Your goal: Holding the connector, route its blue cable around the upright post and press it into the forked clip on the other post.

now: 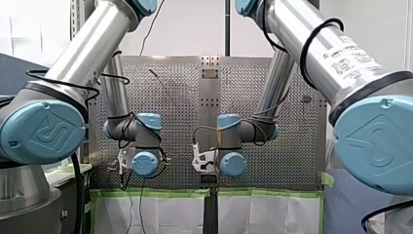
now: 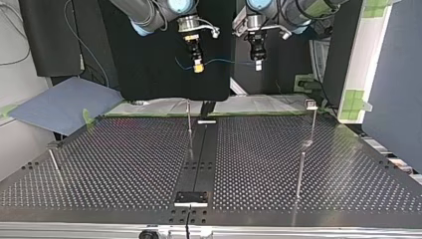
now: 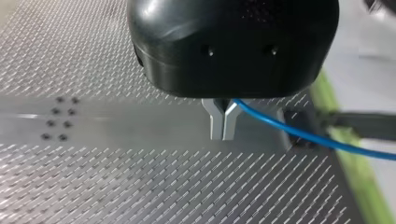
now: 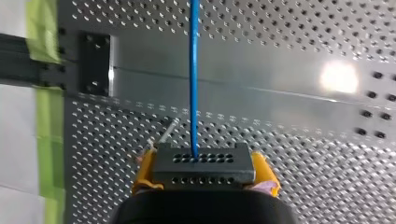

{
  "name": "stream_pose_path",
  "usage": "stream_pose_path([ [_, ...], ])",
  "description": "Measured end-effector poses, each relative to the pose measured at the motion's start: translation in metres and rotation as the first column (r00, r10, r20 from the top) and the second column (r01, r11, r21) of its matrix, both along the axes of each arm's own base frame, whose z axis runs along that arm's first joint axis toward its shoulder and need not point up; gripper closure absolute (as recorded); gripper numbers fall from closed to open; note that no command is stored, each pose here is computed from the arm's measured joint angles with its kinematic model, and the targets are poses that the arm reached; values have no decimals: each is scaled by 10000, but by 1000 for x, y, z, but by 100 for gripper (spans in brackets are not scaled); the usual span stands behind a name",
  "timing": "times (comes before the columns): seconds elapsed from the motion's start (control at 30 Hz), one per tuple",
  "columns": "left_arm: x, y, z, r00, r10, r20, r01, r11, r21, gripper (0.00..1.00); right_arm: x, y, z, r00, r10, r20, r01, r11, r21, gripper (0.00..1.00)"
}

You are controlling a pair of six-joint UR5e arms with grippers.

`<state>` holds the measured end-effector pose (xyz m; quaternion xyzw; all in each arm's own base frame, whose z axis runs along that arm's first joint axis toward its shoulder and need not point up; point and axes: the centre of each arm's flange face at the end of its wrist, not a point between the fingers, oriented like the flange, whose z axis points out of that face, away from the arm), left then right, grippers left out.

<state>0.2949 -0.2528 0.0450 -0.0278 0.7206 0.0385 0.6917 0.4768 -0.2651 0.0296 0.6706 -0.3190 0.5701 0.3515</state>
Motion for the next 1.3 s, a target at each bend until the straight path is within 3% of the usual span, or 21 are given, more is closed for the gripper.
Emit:
stream_pose_path([
  [0.17, 10, 3, 18, 9994, 101, 316, -99, 9999, -44, 100, 17, 11, -6, 9999, -66, 115, 62, 9993, 362, 100],
  [0.37, 19, 3, 36, 9985, 211, 508, -184, 9984, -538, 100, 33, -1, 20, 9970, -265, 730, 233, 9987, 445, 100],
  [0.57, 26, 6, 58, 9964, 518, 675, -461, 9955, -830, 100, 45, -23, 59, 9919, -391, 1208, 365, 9991, 230, 100],
  [0.9, 44, 4, 100, 9900, 872, 1109, -746, 9908, -1127, 100, 63, -51, 131, 9837, 130, 1792, -75, 9995, -316, 100],
  [1.1, 57, 5, 128, 9826, 1156, 1452, -923, 9831, -1580, 100, 70, -65, 177, 9766, 367, 2120, -229, 9975, -671, 100],
  [1.3, 70, 10, 157, 9703, 1639, 1780, -1292, 9729, -1916, 100, 78, -74, 215, 9706, 676, 2311, -477, 9947, -906, 100],
])
